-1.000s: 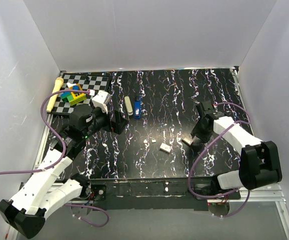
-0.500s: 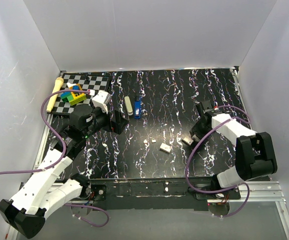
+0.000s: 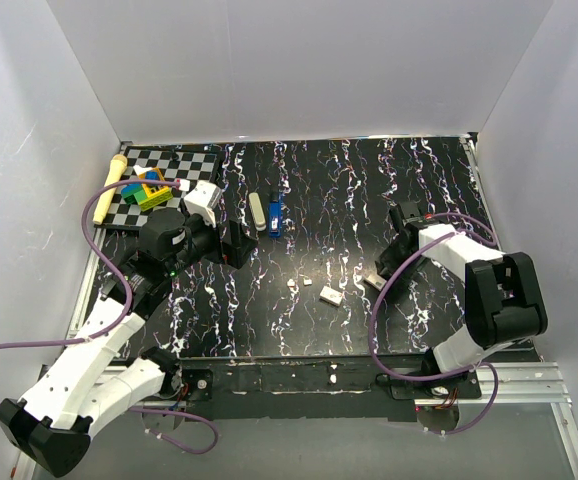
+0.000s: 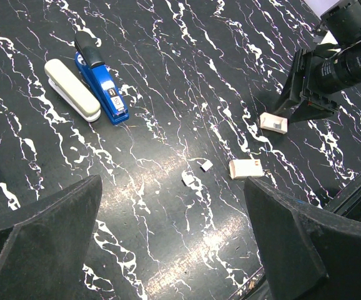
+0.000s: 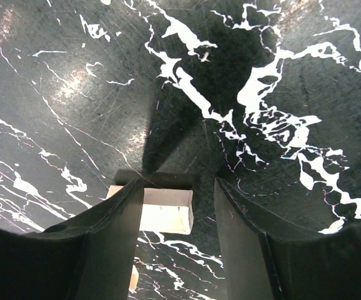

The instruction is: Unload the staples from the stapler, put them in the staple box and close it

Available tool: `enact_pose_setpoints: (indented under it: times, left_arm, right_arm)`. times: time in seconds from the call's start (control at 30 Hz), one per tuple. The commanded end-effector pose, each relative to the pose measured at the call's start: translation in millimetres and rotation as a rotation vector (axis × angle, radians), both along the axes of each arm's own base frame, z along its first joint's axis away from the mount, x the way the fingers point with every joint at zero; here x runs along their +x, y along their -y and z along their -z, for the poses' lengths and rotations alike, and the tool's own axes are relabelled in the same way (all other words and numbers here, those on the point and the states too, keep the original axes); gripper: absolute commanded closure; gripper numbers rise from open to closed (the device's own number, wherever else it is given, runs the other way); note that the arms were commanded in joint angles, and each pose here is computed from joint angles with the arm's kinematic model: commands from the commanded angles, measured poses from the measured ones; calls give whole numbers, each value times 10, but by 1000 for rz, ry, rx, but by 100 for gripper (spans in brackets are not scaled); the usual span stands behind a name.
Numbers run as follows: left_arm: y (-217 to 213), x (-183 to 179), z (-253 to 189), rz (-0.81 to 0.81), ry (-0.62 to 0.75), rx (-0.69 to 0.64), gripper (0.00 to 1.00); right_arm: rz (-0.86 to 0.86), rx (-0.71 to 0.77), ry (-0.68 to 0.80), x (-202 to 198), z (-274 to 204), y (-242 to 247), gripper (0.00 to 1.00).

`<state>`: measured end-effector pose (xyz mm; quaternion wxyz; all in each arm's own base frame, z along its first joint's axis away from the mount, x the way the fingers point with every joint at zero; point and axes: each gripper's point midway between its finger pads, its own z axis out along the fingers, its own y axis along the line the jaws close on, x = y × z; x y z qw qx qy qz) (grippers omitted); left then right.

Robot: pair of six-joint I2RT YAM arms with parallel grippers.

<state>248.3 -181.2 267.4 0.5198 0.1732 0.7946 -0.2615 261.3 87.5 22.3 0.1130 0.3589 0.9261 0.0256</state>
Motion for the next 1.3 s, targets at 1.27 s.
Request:
enact_pose_setpoints:
  times: [1.27]
  left_arm:
    - [3,14,5,6,12,9,2]
  right_arm:
    - [-553,6,210,444,-822,-781,48]
